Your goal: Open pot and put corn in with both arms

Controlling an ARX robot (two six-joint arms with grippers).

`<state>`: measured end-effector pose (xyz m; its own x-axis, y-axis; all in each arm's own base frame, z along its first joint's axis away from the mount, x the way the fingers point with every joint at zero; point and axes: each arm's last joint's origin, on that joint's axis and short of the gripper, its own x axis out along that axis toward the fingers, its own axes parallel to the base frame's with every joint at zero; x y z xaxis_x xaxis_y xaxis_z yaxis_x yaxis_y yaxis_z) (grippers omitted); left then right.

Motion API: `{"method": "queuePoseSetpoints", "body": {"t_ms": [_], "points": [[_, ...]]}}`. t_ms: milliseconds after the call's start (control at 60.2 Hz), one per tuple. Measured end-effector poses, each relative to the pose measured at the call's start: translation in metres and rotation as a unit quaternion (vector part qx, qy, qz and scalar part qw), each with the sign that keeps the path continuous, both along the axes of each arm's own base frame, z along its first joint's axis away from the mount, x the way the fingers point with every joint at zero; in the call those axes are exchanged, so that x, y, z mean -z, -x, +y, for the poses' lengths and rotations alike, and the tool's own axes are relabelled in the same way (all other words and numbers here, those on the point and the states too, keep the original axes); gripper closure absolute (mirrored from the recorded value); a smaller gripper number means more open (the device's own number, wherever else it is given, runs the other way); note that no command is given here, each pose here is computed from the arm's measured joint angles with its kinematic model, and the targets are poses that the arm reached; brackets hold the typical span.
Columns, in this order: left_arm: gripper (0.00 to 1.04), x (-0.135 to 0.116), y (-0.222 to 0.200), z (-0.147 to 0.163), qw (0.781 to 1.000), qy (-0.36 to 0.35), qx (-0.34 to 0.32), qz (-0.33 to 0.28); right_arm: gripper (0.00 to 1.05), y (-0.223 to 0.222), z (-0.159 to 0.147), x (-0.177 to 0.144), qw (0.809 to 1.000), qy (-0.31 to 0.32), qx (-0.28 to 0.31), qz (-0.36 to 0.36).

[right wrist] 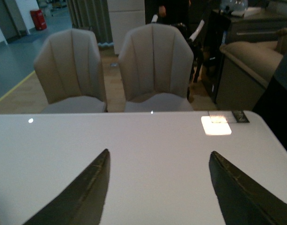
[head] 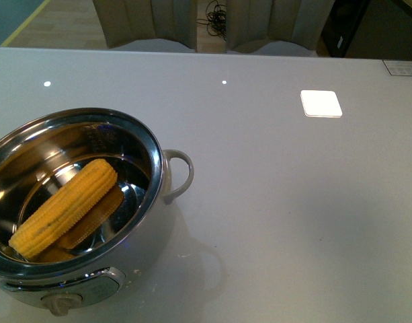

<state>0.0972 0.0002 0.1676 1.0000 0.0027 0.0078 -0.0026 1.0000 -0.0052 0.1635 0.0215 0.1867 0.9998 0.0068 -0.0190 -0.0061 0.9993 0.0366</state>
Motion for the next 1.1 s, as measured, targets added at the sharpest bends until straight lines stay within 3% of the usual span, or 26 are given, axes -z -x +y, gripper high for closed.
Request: {"method": "queuePoseSetpoints", "body": {"t_ms": [349,1096], "points": [[0.07,0.000,0.000,0.000,1.000,0.000,0.000,0.000,1.03,0.022,-0.018,0.010,1.000,0.017,-0.006,-0.006],[0.07,0.000,0.000,0.000,1.000,0.000,0.000,0.000,1.03,0.049,-0.021,0.014,1.000,0.016,0.003,-0.019]]}}
